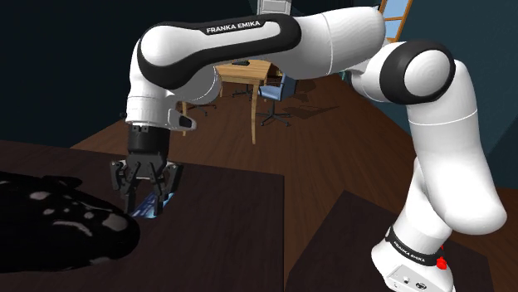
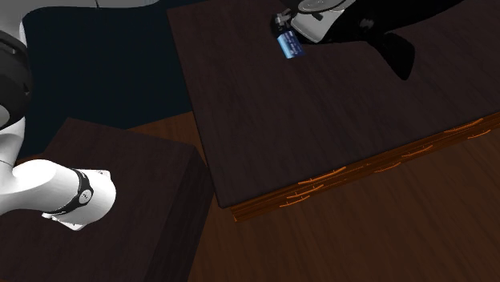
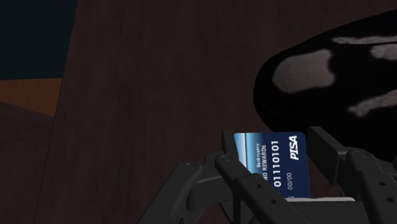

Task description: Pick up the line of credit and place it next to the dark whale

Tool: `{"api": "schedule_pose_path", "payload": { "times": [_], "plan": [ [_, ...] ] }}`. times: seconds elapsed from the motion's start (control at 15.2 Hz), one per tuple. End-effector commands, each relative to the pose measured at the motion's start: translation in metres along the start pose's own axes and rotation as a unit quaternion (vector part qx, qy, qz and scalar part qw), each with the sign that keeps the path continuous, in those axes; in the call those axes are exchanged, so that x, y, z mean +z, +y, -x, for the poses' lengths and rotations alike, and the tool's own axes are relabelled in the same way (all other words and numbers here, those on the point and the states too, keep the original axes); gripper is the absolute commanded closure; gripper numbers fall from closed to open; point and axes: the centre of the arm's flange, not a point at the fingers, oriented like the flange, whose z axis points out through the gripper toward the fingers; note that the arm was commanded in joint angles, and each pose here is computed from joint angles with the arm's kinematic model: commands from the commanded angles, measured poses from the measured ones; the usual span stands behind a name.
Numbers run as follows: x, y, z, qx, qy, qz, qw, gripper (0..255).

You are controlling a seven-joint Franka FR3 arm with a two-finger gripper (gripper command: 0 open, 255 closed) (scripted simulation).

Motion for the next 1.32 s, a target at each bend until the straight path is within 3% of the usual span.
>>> {"api": "schedule_pose_path", "payload": {
  "times": [0.0, 1.25],
  "plan": [
    [0.006, -0.009, -0.004, -0.001, 0.001, -0.034, 0.9994, 255],
    [0.087, -0.014, -0.057, -0.001, 0.001, -0.034, 0.9994, 255]
  ]
}}
